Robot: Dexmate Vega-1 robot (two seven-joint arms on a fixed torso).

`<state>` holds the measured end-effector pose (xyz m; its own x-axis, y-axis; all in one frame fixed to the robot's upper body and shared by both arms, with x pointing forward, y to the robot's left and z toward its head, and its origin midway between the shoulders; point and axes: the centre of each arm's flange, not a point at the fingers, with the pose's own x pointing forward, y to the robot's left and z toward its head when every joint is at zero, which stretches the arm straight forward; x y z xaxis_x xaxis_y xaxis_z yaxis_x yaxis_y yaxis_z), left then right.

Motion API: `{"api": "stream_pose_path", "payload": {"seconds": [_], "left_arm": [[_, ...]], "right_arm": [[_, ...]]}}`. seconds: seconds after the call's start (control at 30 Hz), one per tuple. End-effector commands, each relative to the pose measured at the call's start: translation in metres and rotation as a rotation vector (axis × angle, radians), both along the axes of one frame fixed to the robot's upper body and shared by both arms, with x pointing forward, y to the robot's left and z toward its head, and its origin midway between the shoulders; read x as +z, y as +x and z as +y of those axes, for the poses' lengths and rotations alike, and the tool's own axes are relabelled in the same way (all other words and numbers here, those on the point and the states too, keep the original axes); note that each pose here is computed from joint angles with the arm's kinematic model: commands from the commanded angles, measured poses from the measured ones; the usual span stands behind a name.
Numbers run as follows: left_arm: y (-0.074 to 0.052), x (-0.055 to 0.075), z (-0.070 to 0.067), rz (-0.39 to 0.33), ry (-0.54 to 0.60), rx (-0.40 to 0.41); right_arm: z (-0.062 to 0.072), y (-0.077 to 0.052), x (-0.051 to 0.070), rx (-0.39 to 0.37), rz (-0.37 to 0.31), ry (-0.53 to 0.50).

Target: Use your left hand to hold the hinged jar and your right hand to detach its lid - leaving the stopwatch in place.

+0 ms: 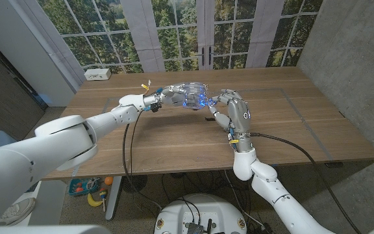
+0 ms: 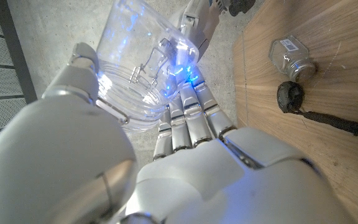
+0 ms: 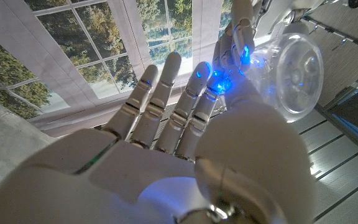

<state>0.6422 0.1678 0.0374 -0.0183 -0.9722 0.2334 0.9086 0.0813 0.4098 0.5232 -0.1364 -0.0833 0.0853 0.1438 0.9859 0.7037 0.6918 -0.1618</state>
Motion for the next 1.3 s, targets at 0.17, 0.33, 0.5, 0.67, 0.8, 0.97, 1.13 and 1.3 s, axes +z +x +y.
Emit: {"api": "stream_pose_path", "payload": {"seconds": [0.17,0.33,0.5,0.67,0.8,0.97,1.13,1.3], "left_arm": [[-0.001,0.001,-0.001,-0.001,0.001,-0.004],[0.002,0.003,-0.002,0.009,-0.008,0.002],[0.003,0.003,-0.002,0.013,-0.012,0.004],[0.003,0.002,-0.002,0.022,-0.021,0.005],[0.003,0.001,-0.002,0.022,-0.025,0.003],[0.003,0.001,-0.003,0.025,-0.024,0.002],[0.004,0.000,-0.005,0.028,-0.020,0.005],[0.005,0.000,-0.005,0.030,-0.020,0.007]], "right_arm": [[-0.017,-0.009,-0.005,0.106,-0.011,0.110],[-0.020,-0.011,-0.007,0.126,-0.017,0.070],[-0.021,-0.011,-0.007,0.149,-0.025,0.043],[-0.018,-0.012,-0.005,0.171,-0.033,0.030],[-0.015,-0.010,-0.006,0.182,-0.029,0.037],[-0.011,-0.009,-0.006,0.180,-0.027,0.050],[-0.005,-0.008,-0.005,0.188,-0.024,0.065],[0.001,-0.005,-0.003,0.192,-0.021,0.078]]}}
